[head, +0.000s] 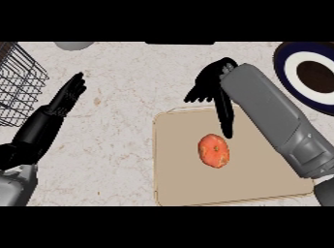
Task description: Pick the squash from the tray and place it in the plate
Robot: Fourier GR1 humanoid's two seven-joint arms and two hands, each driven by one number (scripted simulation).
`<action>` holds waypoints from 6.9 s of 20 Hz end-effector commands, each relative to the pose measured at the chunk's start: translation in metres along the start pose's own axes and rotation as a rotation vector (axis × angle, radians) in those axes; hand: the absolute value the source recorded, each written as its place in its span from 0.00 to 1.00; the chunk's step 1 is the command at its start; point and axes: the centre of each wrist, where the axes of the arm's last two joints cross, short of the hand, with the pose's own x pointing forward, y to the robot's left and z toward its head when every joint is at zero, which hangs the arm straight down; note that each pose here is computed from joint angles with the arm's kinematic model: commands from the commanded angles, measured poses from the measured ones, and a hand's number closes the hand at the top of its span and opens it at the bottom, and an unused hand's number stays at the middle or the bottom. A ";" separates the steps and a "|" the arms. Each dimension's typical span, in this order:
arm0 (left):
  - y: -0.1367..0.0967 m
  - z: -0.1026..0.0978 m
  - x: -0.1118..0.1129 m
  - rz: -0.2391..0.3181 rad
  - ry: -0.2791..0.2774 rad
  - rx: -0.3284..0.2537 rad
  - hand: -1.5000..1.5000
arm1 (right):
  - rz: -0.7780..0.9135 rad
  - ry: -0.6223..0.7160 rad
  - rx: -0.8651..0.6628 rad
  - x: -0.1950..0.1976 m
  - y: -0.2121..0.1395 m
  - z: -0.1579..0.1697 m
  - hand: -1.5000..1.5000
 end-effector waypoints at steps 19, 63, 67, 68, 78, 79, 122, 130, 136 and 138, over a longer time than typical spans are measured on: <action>0.004 0.000 0.003 0.002 -0.002 0.025 0.50 | 0.145 0.055 0.255 -0.018 0.066 -0.080 0.00; 0.018 0.033 -0.010 -0.003 0.075 0.157 0.50 | 0.379 -0.358 -1.195 -0.098 0.215 0.159 1.00; 0.021 0.043 -0.008 -0.011 0.063 0.127 0.50 | 0.304 -0.358 -1.276 -0.143 0.239 0.185 1.00; 0.026 0.044 -0.014 -0.010 0.065 0.132 0.50 | 0.248 -0.378 -1.302 -0.153 0.249 0.181 1.00; 0.013 0.018 -0.005 0.004 0.018 0.037 0.50 | 0.075 -0.265 -1.582 -0.242 0.299 0.228 1.00; -0.005 -0.001 0.000 -0.009 -0.007 0.017 0.50 | 0.072 -0.256 -1.591 -0.254 0.267 0.226 1.00; -0.020 -0.006 0.016 0.019 -0.046 -0.032 0.50 | -0.334 -0.329 -1.610 -0.343 0.124 0.110 0.00; -0.011 -0.009 0.004 0.006 -0.020 -0.030 0.50 | -0.577 -0.734 -1.544 -0.352 0.129 0.127 0.00; -0.012 -0.009 0.003 0.014 -0.017 -0.001 0.50 | -0.826 -0.933 -1.459 -0.371 0.151 0.145 0.00; -0.004 -0.012 0.016 0.003 -0.032 -0.003 0.50 | -0.881 -0.957 -1.433 -0.376 0.157 0.155 0.00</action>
